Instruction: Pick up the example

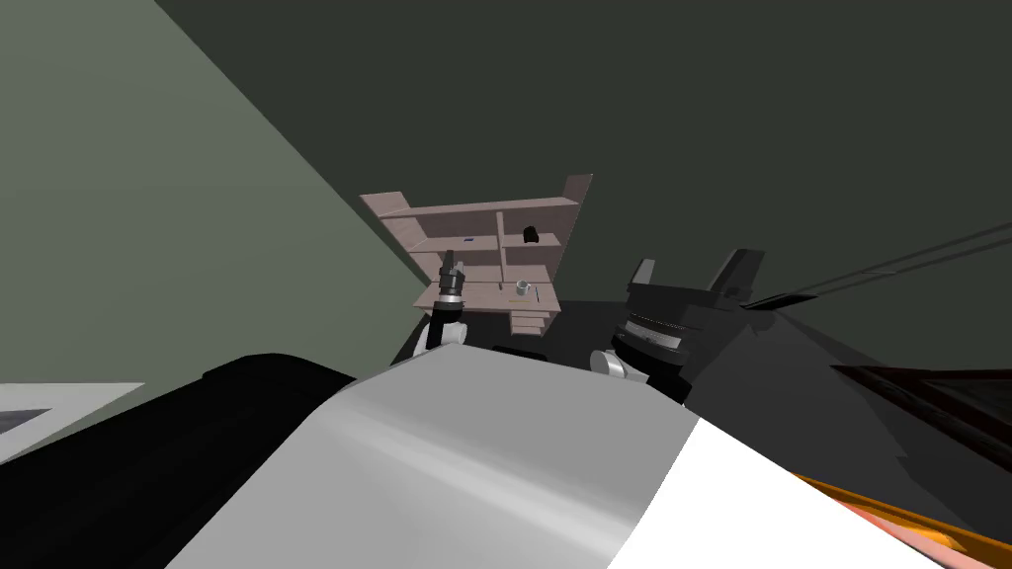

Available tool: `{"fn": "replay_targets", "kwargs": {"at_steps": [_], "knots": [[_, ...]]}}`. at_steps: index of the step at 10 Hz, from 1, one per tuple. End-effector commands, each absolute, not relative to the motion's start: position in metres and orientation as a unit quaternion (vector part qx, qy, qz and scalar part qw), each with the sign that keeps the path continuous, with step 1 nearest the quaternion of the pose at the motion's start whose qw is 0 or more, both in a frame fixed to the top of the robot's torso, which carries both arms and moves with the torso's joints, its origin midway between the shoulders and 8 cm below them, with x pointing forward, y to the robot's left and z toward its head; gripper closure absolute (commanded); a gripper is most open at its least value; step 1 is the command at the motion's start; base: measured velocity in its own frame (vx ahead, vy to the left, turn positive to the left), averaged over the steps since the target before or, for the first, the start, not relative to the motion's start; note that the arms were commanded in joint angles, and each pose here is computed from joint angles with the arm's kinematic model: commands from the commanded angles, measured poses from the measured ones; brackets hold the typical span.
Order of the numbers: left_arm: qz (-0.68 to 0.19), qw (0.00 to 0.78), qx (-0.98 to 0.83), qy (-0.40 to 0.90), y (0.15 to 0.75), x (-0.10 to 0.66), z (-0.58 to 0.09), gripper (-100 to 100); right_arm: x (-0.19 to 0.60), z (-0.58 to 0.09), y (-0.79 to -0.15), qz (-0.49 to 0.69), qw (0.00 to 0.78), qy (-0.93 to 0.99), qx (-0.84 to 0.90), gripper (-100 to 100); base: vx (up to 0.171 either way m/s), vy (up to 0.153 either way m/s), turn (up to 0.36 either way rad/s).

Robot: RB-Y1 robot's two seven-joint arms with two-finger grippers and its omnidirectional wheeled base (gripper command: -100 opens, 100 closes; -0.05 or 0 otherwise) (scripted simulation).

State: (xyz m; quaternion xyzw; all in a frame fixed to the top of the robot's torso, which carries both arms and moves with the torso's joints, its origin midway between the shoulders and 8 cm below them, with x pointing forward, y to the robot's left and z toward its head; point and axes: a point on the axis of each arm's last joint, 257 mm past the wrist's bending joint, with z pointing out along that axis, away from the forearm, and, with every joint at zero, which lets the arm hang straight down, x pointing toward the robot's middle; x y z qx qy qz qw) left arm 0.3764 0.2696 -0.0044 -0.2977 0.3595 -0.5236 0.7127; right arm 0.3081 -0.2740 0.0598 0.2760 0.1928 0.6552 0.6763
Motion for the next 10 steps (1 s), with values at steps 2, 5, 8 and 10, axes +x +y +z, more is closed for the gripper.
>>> {"fn": "replay_targets", "kwargs": {"at_steps": [2, 5, 8, 10], "knots": [[-0.513, 0.707, -0.295, 0.387, 0.268, 0.388, -0.025, -100, 0.308, 0.060, -0.274, 0.655, 0.676, 0.193, 0.276, 0, 0.001, -0.002, -0.107], [-0.501, 0.701, -0.298, 0.410, 0.268, 0.399, -0.046, -100, 0.308, 0.060, -0.274, 0.655, 0.676, 0.193, 0.276, 0, 0.003, -0.004, -0.075], [-0.487, 0.694, -0.303, 0.435, 0.269, 0.412, -0.073, -100, 0.308, 0.060, -0.274, 0.655, 0.676, 0.193, 0.276, 0, 0.005, -0.009, -0.087], [-0.475, 0.688, -0.305, 0.456, 0.271, 0.425, -0.093, -100, 0.308, 0.060, -0.274, 0.655, 0.676, 0.193, 0.276, 0, 0.006, -0.013, -0.111]]}}
